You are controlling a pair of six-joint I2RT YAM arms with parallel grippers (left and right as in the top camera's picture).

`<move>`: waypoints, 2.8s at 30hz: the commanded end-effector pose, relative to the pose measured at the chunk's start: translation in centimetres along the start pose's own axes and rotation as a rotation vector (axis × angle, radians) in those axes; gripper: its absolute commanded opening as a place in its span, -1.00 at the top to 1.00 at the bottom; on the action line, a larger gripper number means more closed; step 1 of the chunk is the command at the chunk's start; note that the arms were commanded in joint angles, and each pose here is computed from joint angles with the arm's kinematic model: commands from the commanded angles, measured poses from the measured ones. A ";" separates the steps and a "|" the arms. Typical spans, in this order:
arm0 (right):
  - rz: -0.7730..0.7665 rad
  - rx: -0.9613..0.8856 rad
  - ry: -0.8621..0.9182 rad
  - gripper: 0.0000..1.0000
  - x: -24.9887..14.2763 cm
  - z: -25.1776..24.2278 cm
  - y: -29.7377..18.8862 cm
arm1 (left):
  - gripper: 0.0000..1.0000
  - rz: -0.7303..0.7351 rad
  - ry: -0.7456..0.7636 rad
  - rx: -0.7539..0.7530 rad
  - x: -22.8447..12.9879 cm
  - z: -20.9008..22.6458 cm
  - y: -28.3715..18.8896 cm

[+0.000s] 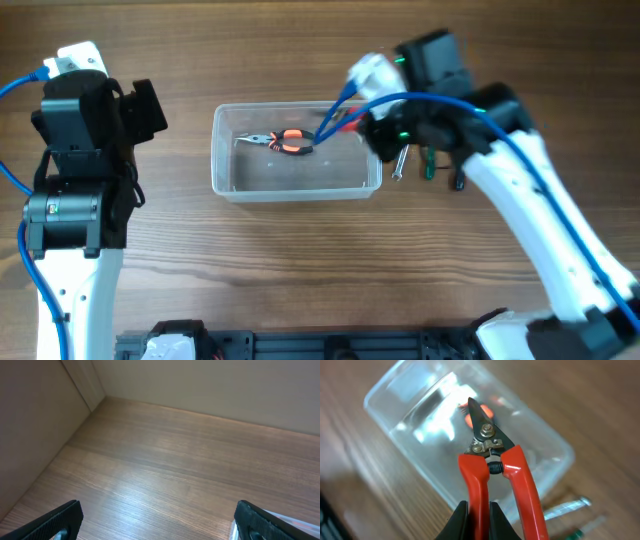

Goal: Pack container
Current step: 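Lower the wire cutters into the container and release, then grasp the black-and-red screwdriver with the right gripper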

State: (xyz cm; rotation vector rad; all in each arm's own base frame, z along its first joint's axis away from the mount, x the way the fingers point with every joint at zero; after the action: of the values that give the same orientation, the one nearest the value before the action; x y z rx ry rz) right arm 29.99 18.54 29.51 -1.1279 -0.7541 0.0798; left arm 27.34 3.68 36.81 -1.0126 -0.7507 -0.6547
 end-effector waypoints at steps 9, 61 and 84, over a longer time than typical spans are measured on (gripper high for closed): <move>0.234 -0.072 -0.381 0.92 -0.6 -2.5 15.1 | -1.00 -0.003 -0.008 0.014 0.2 0.3 0.0; 0.293 -0.382 1.155 -0.44 -16.3 -21.4 9.0 | -1.00 0.026 0.005 0.009 -0.3 0.1 0.1; 0.383 -0.441 1.166 0.91 -17.8 -22.3 10.7 | -1.00 0.027 0.005 0.009 -0.3 0.1 0.1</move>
State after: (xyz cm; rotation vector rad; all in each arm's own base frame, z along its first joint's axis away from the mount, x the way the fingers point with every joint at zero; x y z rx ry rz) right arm 33.38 -1.48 7.61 -1.4318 0.4734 -0.4475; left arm 27.10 3.68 36.44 -1.0199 -0.7264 -0.6394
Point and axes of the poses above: each gripper's point midway between its finger pads, its own y axis out along the fingers, its own z axis along the line the jaws close on, x = y × z, the point moved 8 cm from there along -y, back along the fingers, and after that the axes turned 15 degrees about y, right-handed, at the moved point
